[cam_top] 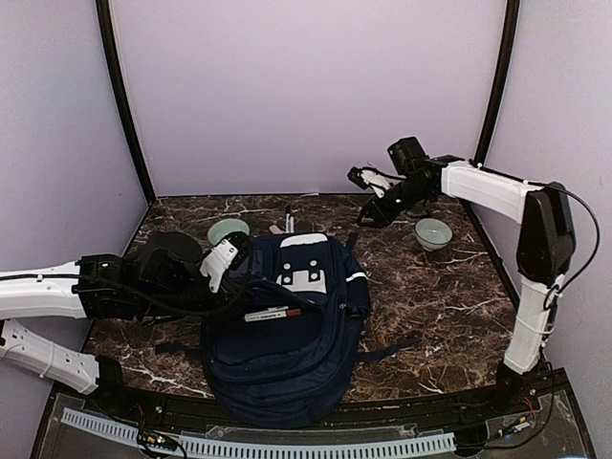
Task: Pack the student bag
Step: Move the student bag to the center of the board.
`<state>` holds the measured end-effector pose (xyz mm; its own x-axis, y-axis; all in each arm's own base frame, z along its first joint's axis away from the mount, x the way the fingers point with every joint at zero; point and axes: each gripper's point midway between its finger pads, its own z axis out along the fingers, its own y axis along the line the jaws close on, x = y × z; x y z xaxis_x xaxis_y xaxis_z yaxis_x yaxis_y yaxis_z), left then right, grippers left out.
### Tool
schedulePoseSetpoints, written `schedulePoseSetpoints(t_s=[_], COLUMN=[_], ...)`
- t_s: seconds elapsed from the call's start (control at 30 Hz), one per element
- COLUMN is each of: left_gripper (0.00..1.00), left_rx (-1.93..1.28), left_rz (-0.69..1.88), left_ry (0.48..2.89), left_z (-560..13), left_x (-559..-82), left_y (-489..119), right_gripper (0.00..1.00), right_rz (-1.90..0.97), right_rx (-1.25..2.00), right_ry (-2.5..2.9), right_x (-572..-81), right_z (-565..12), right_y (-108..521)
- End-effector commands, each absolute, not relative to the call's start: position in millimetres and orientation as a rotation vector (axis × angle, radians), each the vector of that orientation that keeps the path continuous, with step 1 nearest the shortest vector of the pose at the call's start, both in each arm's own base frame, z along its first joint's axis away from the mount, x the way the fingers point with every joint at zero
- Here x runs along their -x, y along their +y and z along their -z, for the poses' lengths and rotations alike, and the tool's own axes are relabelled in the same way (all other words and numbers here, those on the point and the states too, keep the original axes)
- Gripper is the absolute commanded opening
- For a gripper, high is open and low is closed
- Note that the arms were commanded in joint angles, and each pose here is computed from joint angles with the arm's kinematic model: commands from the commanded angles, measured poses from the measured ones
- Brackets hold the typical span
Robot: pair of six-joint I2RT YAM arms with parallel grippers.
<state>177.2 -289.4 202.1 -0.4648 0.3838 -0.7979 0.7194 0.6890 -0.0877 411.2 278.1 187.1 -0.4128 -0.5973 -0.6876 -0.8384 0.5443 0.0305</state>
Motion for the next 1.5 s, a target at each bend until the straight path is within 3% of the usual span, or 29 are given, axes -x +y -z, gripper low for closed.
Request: schedulePoseSetpoints(t_s=[0.0,0.37,0.9,1.13,1.3,1.33,1.37,1.47], left_gripper=[0.00,0.00,0.00,0.00,0.00,0.00,0.00,0.00], left_rx=[-0.683,-0.539,-0.391,-0.499,-0.631,-0.651,-0.665,-0.699], left_rz=[0.488,0.337,0.271,0.275,0.281,0.294,0.305,0.329], left_ry=[2.152,2.151,2.030,2.058,2.140,2.149,2.154,2.164], left_z=[-206,-230,-263,-247,-213,-208,-204,-195], left_x=[-180,-183,-184,-185,-186,-186,-185,-185], left_y=[-259,-206,-154,-176,-213,-219,-225,-236], right_gripper=[0.40,0.44,0.50,0.55,0.67,0.78,0.97,1.00], right_rz=[-0.473,-0.456,-0.561,-0.576,-0.554,-0.561,-0.577,-0.619], right_rx=[1.020,1.027,1.096,0.965,0.823,0.801,0.785,0.733], right_ry=[2.263,2.375,2.341,2.347,2.331,2.329,2.326,2.310], right_x=[-451,-487,-474,-490,-510,-512,-514,-520], right_z=[-160,-92,-67,-67,-67,-67,-66,-70], right_y=[284,303,372,405,413,415,417,423])
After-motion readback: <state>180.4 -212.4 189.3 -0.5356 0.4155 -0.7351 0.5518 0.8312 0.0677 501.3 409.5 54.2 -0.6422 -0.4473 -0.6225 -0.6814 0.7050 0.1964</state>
